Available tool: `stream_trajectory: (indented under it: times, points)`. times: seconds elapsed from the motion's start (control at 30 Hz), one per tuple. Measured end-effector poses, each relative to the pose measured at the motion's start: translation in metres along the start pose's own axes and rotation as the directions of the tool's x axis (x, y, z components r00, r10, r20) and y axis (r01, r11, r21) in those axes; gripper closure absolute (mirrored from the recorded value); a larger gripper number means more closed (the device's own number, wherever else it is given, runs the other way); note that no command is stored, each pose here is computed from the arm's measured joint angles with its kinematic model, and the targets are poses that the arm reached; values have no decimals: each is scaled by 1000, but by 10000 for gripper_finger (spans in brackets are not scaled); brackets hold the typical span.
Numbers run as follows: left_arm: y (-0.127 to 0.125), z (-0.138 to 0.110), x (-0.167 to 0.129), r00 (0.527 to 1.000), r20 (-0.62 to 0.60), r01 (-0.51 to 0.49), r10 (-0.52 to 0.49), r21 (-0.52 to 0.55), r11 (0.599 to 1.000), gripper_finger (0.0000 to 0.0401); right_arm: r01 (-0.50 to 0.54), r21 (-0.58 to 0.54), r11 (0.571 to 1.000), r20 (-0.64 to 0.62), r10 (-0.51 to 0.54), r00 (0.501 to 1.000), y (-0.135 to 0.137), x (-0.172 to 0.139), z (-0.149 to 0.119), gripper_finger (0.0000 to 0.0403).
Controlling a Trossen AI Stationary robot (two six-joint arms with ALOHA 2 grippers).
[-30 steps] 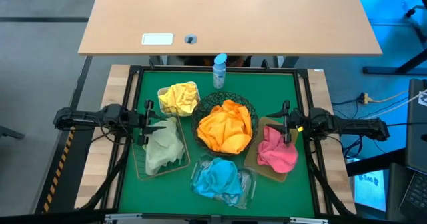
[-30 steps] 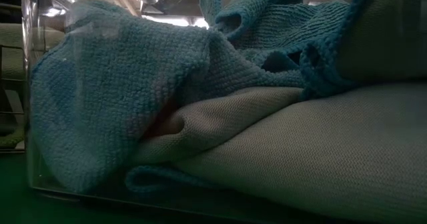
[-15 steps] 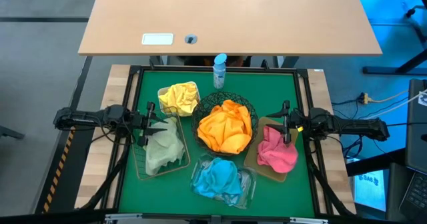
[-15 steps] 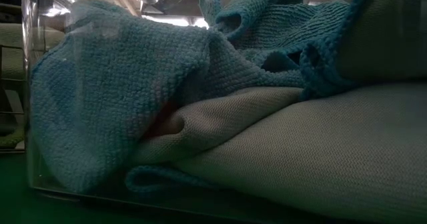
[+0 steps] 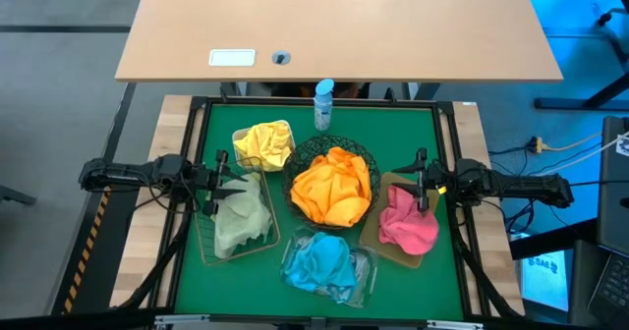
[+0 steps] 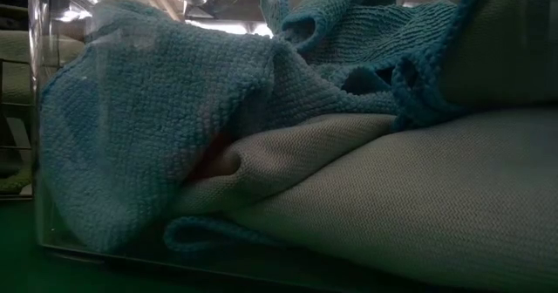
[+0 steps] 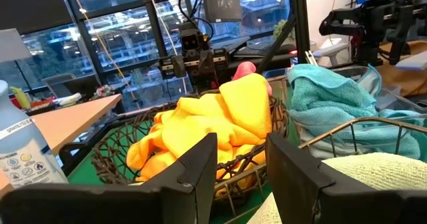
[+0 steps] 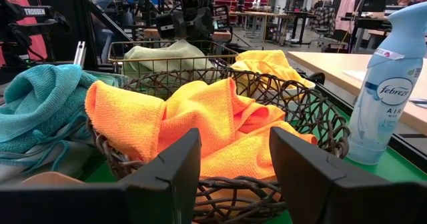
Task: Sort microfiber towel by color & place in baskets
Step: Return to Home Position
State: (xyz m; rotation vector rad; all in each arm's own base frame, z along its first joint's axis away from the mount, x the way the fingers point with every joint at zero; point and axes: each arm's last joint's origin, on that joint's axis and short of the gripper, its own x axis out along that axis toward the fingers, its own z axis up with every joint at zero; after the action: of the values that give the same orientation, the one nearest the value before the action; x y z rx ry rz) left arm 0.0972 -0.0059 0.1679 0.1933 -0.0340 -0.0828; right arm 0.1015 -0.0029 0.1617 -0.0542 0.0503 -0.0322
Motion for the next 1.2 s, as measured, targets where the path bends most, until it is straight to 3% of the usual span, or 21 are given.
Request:
stream_trajectory:
  times: [1.2]
  points:
    - [1, -1, 0, 1000, -11, -21, 21, 0, 1000, 280, 0, 0, 1000, 0, 0, 1000, 0, 0, 0, 224]
